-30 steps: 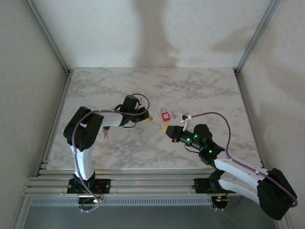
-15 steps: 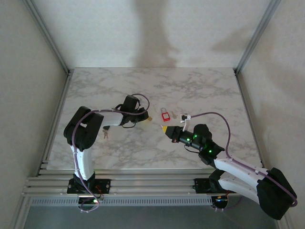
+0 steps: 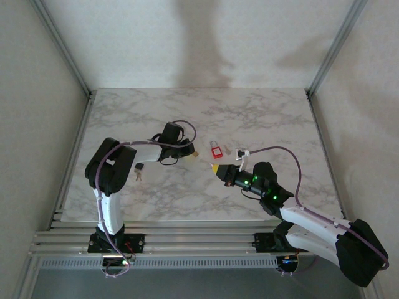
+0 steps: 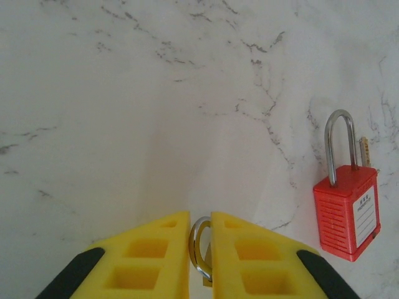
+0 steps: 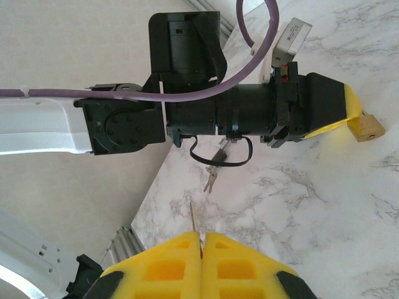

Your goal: Lock with the key

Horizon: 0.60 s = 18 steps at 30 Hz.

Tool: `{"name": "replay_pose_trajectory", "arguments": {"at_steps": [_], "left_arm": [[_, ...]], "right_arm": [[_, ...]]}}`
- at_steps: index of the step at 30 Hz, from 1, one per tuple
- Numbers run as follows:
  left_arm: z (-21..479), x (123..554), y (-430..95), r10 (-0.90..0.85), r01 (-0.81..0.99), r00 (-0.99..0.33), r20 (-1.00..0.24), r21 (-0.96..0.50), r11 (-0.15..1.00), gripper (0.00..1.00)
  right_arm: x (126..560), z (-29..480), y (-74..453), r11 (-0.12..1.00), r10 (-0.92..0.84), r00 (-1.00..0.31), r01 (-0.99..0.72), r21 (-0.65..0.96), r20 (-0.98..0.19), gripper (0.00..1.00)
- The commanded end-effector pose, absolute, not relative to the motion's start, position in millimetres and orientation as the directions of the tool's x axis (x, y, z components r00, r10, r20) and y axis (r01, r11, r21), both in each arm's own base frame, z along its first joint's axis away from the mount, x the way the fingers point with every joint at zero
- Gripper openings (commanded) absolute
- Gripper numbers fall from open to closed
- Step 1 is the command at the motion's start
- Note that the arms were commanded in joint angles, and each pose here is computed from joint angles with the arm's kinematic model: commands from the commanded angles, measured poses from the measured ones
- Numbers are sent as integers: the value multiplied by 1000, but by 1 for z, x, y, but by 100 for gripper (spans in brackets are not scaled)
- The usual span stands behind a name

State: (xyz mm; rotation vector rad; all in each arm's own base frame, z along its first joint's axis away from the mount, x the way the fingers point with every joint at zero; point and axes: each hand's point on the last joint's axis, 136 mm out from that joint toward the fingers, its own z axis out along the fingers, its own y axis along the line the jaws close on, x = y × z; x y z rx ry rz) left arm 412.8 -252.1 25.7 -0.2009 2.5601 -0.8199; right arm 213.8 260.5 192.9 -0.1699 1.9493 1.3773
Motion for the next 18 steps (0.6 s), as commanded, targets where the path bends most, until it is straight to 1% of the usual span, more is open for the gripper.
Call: {"name": "replay_pose_trajectory", "arguments": {"at_steps": [1, 15, 18], "left_arm": [[24, 422, -245, -277, -23, -885, -375, -559, 829, 17], [35, 430, -245, -279, -17, -877, -392, -554, 832, 21], [41, 431, -245, -282, -16, -873, -399, -554, 832, 25]], "right_arm": [[216, 202, 262, 393, 309, -712, -507, 767, -630, 0], [216, 203, 263, 388, 308, -714, -509, 768, -629, 0], [216, 202, 263, 389, 306, -715, -509, 768, -629, 0]]}}
